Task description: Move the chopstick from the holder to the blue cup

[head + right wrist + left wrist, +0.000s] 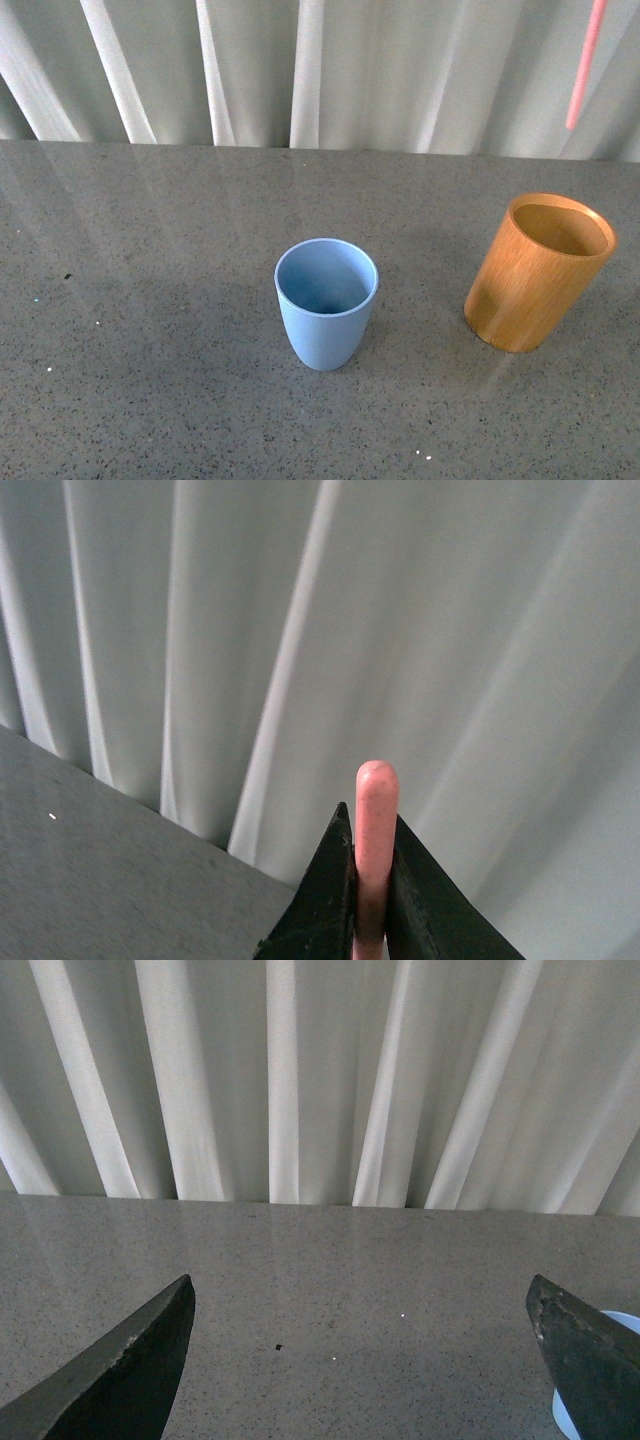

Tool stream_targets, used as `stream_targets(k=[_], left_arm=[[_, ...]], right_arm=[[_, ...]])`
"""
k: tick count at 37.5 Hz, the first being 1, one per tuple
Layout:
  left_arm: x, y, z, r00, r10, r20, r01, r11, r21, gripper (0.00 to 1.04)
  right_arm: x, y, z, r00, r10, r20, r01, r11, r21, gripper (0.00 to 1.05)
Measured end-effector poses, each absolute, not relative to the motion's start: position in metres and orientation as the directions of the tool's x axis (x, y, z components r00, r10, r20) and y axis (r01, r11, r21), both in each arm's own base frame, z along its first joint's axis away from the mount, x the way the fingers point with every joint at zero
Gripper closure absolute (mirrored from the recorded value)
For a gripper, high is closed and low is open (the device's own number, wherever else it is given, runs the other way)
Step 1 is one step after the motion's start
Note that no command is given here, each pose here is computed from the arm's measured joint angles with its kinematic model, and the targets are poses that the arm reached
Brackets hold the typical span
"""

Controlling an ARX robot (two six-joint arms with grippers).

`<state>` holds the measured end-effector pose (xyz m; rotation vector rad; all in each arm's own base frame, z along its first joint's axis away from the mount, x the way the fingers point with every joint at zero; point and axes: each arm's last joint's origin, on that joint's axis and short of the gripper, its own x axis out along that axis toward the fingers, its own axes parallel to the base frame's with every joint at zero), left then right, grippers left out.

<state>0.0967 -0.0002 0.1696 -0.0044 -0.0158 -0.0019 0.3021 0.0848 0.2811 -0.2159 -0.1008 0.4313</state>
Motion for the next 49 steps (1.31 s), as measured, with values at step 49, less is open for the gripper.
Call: stream_targets(k=[49], left_arm=[[0.097,0.000,0.170,1.000,-0.002,0.016,0.002,1.000,-0.004,0.07]], right_arm=[[0.316,0.197,0.186,0.725,0.670,-0.158,-0.664,0.741,0.098,1.02]])
